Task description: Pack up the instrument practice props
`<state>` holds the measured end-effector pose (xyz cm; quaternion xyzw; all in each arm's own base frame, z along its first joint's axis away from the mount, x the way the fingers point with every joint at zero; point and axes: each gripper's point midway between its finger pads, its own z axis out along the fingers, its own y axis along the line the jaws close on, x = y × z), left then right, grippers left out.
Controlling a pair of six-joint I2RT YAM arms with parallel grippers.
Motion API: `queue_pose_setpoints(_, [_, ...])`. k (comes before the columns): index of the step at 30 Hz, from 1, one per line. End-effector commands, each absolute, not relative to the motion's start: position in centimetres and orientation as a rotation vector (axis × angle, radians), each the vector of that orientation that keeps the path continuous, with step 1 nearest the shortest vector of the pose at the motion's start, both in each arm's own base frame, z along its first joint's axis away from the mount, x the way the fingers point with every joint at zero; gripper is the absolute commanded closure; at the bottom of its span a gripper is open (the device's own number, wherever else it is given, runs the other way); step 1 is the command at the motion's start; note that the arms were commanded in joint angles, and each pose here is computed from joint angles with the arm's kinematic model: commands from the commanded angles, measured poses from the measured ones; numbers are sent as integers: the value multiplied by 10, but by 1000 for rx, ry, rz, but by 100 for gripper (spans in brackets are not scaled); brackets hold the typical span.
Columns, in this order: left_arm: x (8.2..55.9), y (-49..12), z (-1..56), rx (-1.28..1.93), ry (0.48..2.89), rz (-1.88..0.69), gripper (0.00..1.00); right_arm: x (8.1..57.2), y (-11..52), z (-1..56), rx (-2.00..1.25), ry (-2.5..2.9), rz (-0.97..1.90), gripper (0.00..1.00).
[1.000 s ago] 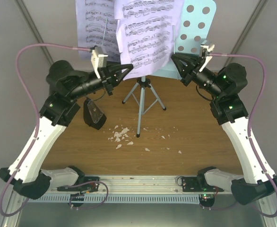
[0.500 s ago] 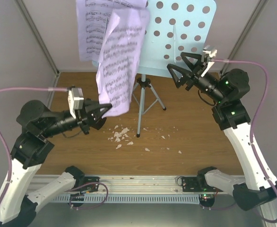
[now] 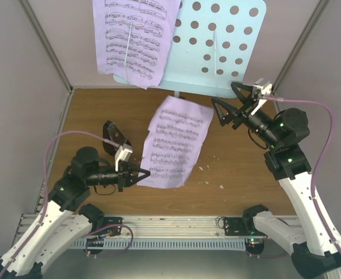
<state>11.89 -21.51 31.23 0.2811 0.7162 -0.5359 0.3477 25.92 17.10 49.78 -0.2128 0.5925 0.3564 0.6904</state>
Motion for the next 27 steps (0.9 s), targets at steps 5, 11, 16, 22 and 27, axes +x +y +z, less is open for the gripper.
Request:
queue_pose_setpoints(5, [135,-220,206,525,2132,-1451,100,280,135,451,-293,1442,577,0])
queue_pose_setpoints(11, [138,-230,146,448,2231,-1506,100,279,116,438,-200,1455,509,1])
queue_pose_setpoints(16, [140,-244,119,457,2303,-1430,100,278,111,436,-177,1461,490,1])
queue_pose_setpoints(22, [139,-274,101,558,2365,-1342,100,279,108,435,-161,1466,485,0])
queue_pose_setpoints(27, [154,-309,106,632,2335,-1294,100,276,107,435,-155,1461,485,0])
